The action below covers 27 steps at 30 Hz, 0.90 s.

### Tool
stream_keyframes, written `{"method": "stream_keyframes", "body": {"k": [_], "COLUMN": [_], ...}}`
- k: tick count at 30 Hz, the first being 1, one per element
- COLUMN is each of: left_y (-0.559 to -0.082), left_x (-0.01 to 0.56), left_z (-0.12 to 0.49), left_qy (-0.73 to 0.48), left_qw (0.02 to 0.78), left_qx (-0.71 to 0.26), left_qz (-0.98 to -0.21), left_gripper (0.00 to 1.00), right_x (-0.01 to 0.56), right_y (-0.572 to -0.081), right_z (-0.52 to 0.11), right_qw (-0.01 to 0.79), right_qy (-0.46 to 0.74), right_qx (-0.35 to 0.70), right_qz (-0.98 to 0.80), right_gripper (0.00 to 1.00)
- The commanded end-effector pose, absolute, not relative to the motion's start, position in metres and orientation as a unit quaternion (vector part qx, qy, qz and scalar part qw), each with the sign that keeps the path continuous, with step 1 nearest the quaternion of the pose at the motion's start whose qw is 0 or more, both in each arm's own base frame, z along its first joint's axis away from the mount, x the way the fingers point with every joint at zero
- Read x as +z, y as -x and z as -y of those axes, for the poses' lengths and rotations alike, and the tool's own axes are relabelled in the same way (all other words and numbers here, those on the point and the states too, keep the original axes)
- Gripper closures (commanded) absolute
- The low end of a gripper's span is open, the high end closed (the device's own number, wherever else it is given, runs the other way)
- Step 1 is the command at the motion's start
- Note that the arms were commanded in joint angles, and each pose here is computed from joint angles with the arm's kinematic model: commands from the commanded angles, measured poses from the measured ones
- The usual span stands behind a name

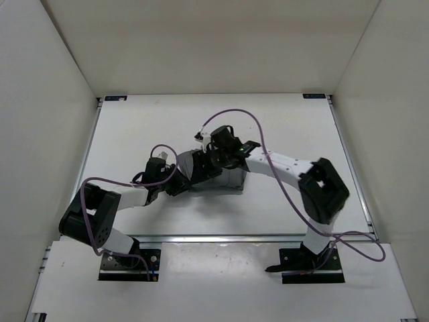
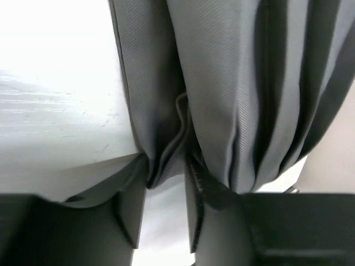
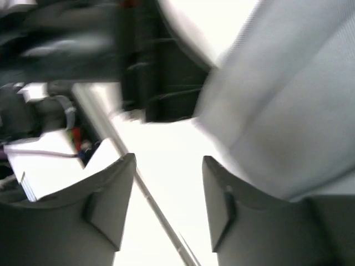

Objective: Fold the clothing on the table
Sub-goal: Fold the skirt

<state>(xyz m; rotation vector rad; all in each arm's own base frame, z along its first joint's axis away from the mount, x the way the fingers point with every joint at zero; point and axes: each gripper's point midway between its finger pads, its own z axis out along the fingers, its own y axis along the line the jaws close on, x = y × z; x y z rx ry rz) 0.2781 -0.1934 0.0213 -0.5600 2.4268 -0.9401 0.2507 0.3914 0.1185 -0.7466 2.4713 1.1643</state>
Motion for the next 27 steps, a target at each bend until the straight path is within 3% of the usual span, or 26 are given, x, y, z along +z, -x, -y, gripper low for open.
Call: {"method": "stream_keyframes", "body": {"k": [1, 4, 6, 8, 9, 10, 17, 27], "left_y": [-0.266, -0.254, -0.247, -0.24, -0.237, -0.235, -0.235, -0.239], "left_x": [0.031, 0.045, 0.052, 0.067, 0.068, 0.075, 0.118, 0.13], "left_z": [0.192, 0.189, 0.181, 0.175, 0.17, 0.164, 0.125, 0.13], "left_qy": [0.198, 0.198, 0.205, 0.209, 0.219, 0.223, 0.231, 0.228], "left_qw": [0.223, 0.216, 0.225, 0.247, 0.247, 0.262, 0.332, 0.343], "left_qx": [-0.362, -0.384, -0.385, -0.394, -0.391, -0.387, -0.349, -0.367], "left_qz": [-0.883, -0.876, -0.872, -0.86, -0.859, -0.856, -0.845, -0.834], "left_gripper": [0.53, 0.46, 0.44, 0.44, 0.46, 0.46, 0.46, 0.45], "right_x": [0.236, 0.269, 0.274, 0.267, 0.255, 0.245, 0.212, 0.064], "right_y": [-0.251, -0.258, -0.268, -0.272, -0.273, -0.271, -0.263, -0.28], "right_z": [-0.393, -0.367, -0.347, -0.339, -0.333, -0.331, -0.364, -0.403], "right_qw": [0.301, 0.358, 0.369, 0.355, 0.335, 0.313, 0.21, 0.124], "right_qy": [0.326, 0.306, 0.285, 0.27, 0.268, 0.266, 0.271, 0.156], "right_qx": [0.491, 0.492, 0.494, 0.518, 0.535, 0.563, 0.666, 0.517], "right_qz": [-0.75, -0.732, -0.734, -0.73, -0.728, -0.717, -0.663, -0.832], "right_gripper": [0.47, 0.41, 0.48, 0.68, 0.89, 1.0, 1.0, 1.0]}}
